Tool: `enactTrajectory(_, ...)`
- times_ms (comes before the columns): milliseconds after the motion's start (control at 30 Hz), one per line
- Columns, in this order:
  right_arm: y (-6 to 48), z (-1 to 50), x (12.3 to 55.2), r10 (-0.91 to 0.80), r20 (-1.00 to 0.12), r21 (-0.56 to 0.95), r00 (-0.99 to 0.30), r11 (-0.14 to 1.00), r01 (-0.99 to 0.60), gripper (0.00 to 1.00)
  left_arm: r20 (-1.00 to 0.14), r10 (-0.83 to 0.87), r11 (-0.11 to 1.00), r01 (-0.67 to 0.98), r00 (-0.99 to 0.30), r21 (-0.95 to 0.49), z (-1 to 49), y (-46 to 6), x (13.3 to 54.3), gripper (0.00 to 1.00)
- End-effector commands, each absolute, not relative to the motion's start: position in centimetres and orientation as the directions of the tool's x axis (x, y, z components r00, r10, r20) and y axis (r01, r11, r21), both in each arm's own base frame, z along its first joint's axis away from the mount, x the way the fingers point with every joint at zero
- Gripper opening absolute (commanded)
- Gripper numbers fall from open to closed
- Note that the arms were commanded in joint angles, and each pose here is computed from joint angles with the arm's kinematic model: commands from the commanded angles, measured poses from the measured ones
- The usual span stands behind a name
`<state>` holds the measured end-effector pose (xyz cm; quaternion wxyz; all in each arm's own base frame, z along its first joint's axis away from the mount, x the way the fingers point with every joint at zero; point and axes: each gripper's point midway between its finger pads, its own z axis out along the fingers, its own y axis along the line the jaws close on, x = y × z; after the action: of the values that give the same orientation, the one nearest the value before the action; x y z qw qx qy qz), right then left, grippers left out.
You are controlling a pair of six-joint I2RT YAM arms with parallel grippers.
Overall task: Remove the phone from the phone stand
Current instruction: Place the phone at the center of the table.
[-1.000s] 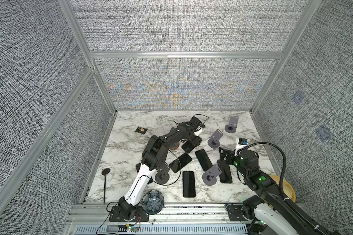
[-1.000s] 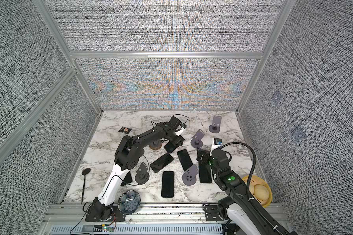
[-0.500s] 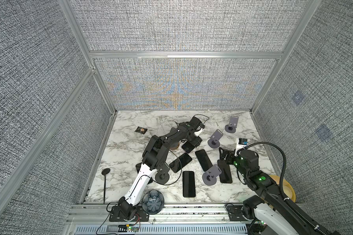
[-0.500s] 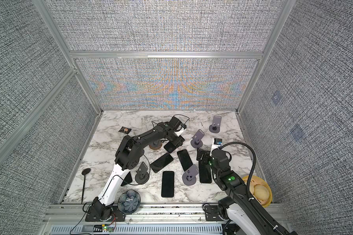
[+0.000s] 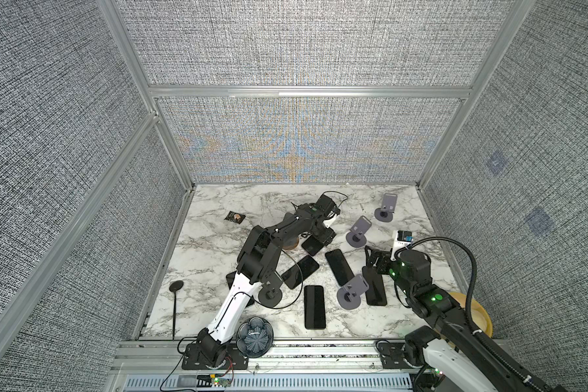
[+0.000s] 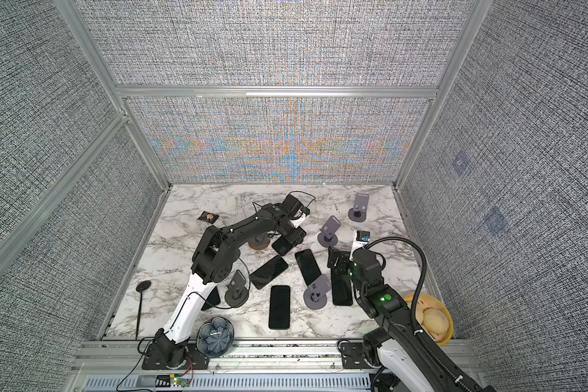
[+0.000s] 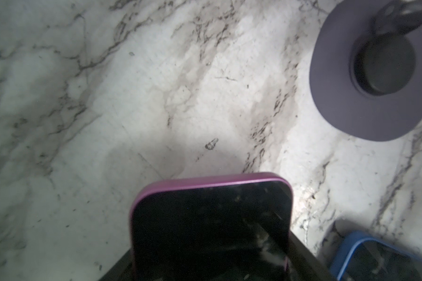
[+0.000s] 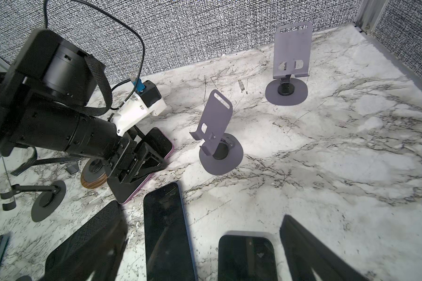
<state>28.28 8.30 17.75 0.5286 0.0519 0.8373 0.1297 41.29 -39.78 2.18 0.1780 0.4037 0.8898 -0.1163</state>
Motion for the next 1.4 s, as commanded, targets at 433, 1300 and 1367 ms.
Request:
enactTrajectory(433,8.1,17.8,28.4,0.221,-0.876,0.263,-0.429,0.964,-0.04,0.99,-0.395,0.675,0.66,0.75,-0.623,-0.055,1.9,-39.5,41.3,0.75)
enactTrajectory(1300,7.7,18.5,28.1,0.218,-0.891,0.256,-0.399,0.966,-0.042,0.99,-0.419,0.671,0.66,0.75,-0.611,-0.037,3.1,-39.6,41.7,0.77)
enactTrajectory(1367,7.8,18.5,28.2,0.216,-0.89,0.254,-0.401,0.966,-0.043,0.99,-0.434,0.667,0.66,0.751,-0.606,-0.035,3.9,-39.7,41.8,0.78)
